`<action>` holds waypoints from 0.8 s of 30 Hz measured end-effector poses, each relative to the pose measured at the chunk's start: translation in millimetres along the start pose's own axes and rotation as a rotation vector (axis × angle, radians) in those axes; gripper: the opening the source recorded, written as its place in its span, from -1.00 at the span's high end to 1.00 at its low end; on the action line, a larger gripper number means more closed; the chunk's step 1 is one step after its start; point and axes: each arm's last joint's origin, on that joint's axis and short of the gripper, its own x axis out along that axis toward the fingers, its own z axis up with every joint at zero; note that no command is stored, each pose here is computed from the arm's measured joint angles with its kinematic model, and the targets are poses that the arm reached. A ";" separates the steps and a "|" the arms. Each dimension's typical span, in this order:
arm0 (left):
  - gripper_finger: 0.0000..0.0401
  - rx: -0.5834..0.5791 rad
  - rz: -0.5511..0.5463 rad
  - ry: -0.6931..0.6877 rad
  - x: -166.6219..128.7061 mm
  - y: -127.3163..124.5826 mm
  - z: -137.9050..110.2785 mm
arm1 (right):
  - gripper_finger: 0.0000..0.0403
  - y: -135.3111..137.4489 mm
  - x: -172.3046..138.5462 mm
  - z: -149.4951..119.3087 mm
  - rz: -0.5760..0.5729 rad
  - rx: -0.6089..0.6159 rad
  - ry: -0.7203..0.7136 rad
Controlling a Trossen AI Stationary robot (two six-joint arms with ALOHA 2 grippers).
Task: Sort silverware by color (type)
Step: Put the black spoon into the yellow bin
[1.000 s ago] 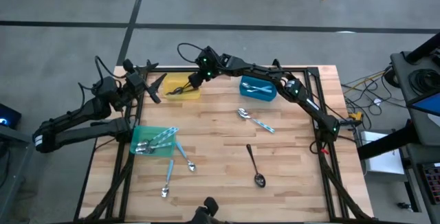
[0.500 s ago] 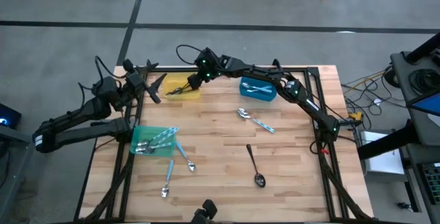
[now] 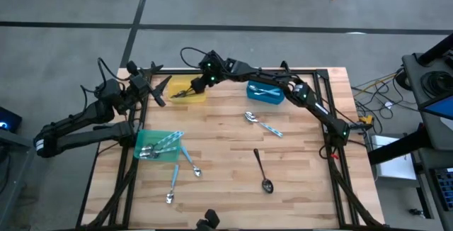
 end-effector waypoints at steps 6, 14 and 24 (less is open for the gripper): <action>-0.02 0.000 0.000 0.000 -0.1 0.0 0.0 | -0.19 0.4 -0.5 1.8 -0.012 -0.004 -0.025; -0.02 0.000 0.000 0.000 0.0 0.0 -0.1 | -0.19 -2.2 -0.1 -4.2 -0.057 0.000 0.025; -0.02 0.000 0.000 0.000 0.0 0.0 0.1 | -0.19 -4.2 -0.3 -10.1 -0.091 0.011 0.078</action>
